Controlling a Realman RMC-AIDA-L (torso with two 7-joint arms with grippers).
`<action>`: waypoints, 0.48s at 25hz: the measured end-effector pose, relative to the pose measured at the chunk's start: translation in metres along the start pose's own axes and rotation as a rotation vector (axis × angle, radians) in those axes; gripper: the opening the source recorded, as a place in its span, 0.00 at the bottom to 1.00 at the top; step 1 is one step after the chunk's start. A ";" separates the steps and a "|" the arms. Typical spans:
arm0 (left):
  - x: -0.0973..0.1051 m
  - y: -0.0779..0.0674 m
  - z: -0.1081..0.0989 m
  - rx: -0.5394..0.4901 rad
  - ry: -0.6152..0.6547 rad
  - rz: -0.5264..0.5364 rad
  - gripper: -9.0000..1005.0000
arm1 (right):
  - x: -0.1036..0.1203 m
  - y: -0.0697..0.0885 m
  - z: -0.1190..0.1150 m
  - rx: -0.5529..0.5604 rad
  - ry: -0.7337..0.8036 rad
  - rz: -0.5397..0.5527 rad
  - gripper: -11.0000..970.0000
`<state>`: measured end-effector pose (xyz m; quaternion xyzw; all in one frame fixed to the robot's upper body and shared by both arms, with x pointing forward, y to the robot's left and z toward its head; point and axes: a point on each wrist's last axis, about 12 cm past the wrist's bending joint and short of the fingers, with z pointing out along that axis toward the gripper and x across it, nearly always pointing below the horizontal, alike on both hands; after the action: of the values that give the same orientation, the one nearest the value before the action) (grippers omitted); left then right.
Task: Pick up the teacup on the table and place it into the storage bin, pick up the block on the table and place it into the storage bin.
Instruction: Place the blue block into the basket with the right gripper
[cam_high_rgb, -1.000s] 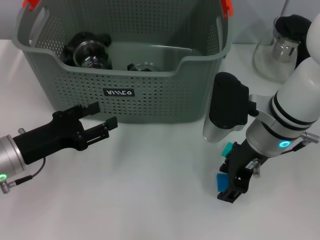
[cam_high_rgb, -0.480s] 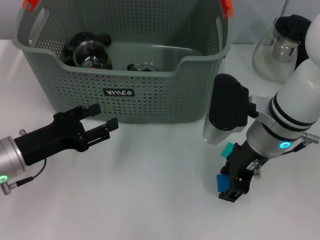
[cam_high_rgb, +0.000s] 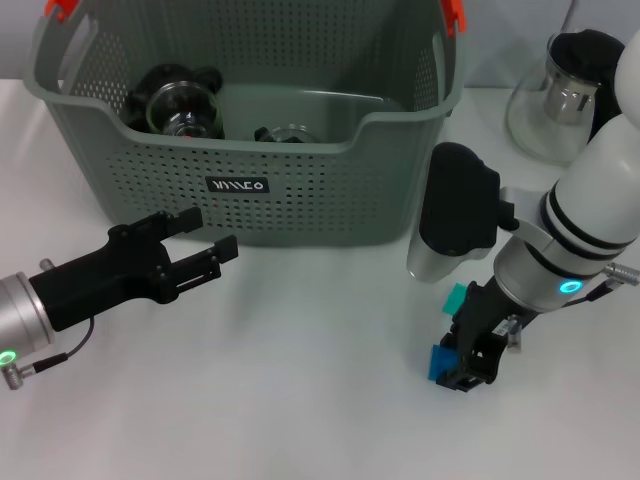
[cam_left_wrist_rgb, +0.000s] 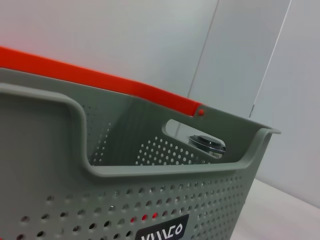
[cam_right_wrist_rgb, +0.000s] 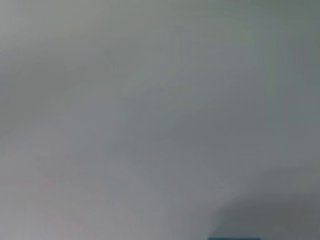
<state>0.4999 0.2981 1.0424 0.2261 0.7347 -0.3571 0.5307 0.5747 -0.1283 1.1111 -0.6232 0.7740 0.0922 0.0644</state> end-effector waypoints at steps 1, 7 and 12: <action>0.000 0.000 0.000 0.000 0.000 0.000 0.72 | 0.000 0.000 -0.001 0.000 -0.004 0.003 0.46; 0.000 0.000 0.000 -0.001 0.000 -0.001 0.72 | 0.003 -0.003 -0.027 -0.024 -0.118 0.046 0.45; -0.001 0.001 -0.001 -0.005 -0.004 0.001 0.72 | 0.036 -0.004 -0.074 -0.100 -0.431 0.082 0.45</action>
<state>0.5006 0.2996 1.0431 0.2243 0.7346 -0.3553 0.5328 0.5721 -0.1797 1.1750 -0.5595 0.7615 0.2638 0.1934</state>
